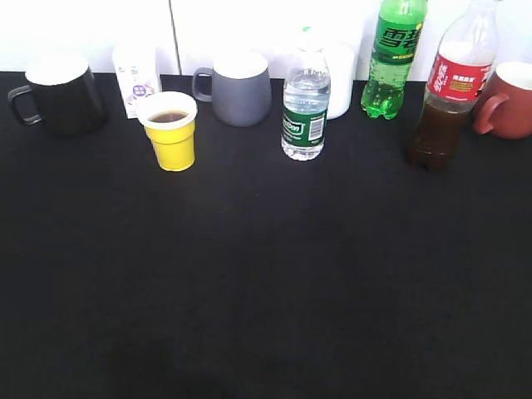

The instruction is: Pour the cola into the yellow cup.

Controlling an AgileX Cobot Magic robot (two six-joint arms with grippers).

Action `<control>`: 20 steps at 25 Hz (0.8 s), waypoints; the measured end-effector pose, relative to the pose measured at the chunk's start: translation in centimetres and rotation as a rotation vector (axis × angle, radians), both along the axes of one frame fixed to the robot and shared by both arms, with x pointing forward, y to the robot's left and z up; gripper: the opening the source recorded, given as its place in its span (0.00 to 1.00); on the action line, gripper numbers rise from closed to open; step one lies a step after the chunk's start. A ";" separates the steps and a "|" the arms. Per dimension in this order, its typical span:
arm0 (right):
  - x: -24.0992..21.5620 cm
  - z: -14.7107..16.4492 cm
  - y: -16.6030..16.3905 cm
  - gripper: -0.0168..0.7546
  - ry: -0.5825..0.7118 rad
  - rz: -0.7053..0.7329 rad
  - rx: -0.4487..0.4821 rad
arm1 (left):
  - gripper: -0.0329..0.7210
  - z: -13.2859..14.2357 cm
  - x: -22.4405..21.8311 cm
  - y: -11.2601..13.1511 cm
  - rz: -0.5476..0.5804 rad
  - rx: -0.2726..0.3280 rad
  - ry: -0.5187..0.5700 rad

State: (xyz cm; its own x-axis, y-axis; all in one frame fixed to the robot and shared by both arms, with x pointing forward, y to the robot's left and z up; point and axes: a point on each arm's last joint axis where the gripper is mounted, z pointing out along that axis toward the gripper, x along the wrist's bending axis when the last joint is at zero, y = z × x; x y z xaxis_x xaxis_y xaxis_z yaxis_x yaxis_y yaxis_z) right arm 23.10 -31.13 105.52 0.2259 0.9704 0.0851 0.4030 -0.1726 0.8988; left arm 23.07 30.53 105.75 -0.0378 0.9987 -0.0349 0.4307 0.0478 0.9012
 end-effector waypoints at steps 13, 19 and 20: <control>0.0 0.0 0.0 0.79 -0.001 -0.009 0.000 | 0.62 0.0 0.0 0.0 0.000 0.000 0.001; 0.0 0.0 0.0 0.79 -0.001 -0.009 0.000 | 0.62 0.0 0.0 0.0 0.000 0.000 0.001; 0.0 0.0 0.0 0.79 -0.001 -0.009 0.000 | 0.62 0.0 0.0 0.0 0.000 0.000 0.001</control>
